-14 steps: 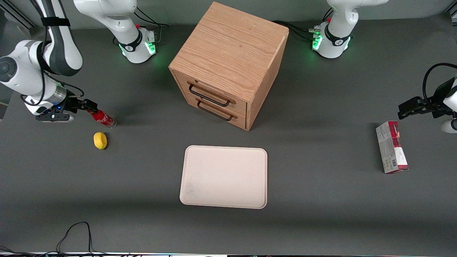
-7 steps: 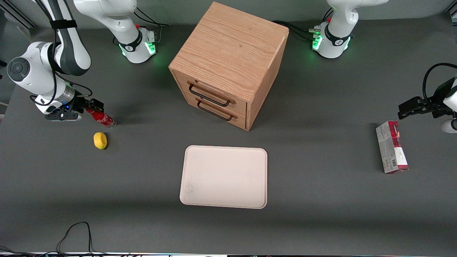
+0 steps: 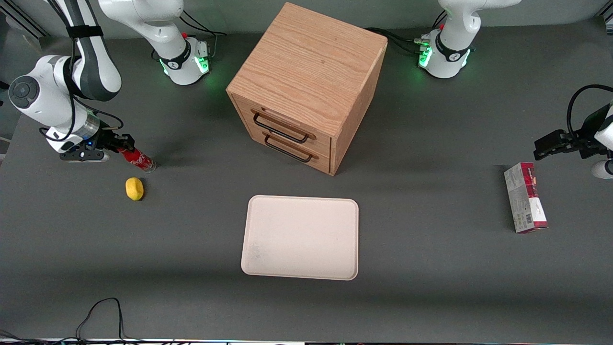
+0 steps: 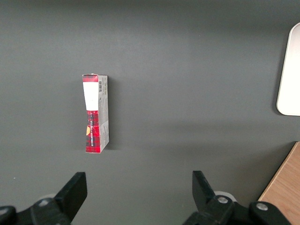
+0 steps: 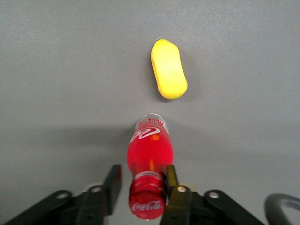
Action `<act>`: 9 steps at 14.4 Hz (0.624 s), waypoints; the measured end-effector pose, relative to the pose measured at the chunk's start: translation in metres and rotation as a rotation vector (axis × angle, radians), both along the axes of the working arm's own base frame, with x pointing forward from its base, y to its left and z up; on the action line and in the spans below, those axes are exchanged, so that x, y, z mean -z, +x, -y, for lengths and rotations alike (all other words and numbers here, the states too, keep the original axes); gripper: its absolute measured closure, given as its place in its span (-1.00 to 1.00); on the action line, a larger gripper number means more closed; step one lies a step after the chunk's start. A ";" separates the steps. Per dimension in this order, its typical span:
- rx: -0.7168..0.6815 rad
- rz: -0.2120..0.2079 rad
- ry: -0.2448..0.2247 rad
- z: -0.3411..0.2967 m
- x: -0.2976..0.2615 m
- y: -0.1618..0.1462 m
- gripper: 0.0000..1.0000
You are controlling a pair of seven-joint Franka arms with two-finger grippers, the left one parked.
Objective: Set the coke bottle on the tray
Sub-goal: 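Close the right gripper on the bottle's cap end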
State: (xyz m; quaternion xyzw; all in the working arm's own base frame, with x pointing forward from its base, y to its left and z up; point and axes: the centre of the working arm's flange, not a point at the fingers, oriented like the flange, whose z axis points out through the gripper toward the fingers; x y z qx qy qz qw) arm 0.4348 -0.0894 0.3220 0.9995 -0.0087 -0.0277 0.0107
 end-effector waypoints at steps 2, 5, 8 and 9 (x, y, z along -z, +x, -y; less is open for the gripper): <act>-0.001 0.000 -0.001 0.000 0.000 0.000 0.37; -0.001 0.000 -0.001 0.000 0.000 0.000 0.37; 0.000 -0.028 0.002 0.001 -0.010 0.003 0.37; 0.001 -0.046 0.002 0.002 -0.024 0.008 0.37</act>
